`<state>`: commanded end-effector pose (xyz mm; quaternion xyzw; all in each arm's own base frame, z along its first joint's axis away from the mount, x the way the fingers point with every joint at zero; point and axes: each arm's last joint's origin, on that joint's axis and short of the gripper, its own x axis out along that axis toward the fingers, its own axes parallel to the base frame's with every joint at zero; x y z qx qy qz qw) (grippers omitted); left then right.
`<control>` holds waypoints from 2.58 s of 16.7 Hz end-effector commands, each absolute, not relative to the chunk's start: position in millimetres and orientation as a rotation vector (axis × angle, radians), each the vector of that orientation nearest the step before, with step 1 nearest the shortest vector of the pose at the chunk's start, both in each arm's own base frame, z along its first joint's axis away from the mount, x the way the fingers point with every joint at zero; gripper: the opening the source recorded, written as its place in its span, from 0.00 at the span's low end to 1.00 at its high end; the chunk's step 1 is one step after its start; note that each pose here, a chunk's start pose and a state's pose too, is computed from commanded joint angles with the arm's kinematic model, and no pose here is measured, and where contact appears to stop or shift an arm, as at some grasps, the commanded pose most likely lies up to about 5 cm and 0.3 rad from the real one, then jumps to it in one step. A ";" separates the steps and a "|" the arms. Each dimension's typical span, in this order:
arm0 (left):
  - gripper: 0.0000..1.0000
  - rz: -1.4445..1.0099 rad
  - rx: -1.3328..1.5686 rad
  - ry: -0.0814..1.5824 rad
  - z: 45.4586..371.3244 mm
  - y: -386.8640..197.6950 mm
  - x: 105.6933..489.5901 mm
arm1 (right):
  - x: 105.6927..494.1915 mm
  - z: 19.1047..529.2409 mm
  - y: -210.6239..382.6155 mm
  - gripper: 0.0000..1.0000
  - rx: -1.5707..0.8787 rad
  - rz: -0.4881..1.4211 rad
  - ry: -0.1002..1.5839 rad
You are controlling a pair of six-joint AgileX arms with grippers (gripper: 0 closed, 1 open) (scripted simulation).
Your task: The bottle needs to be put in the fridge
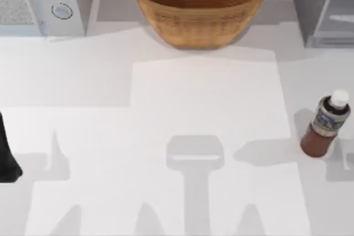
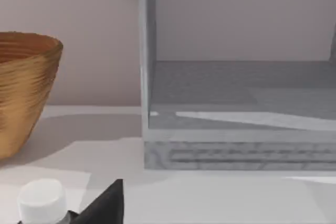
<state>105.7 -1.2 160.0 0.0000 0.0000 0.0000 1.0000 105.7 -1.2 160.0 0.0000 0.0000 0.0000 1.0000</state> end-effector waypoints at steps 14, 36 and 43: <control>1.00 0.000 0.000 0.000 160.0 -1.2 105.7 | 135.6 204.9 -4.3 1.00 -0.041 0.213 -0.179; 1.00 0.000 0.000 0.000 160.0 -1.2 105.7 | 196.2 75.1 -38.3 1.00 -0.041 0.755 0.094; 1.00 0.000 0.000 0.000 160.0 -1.2 105.7 | 193.6 69.9 -39.1 1.00 -0.036 0.775 0.096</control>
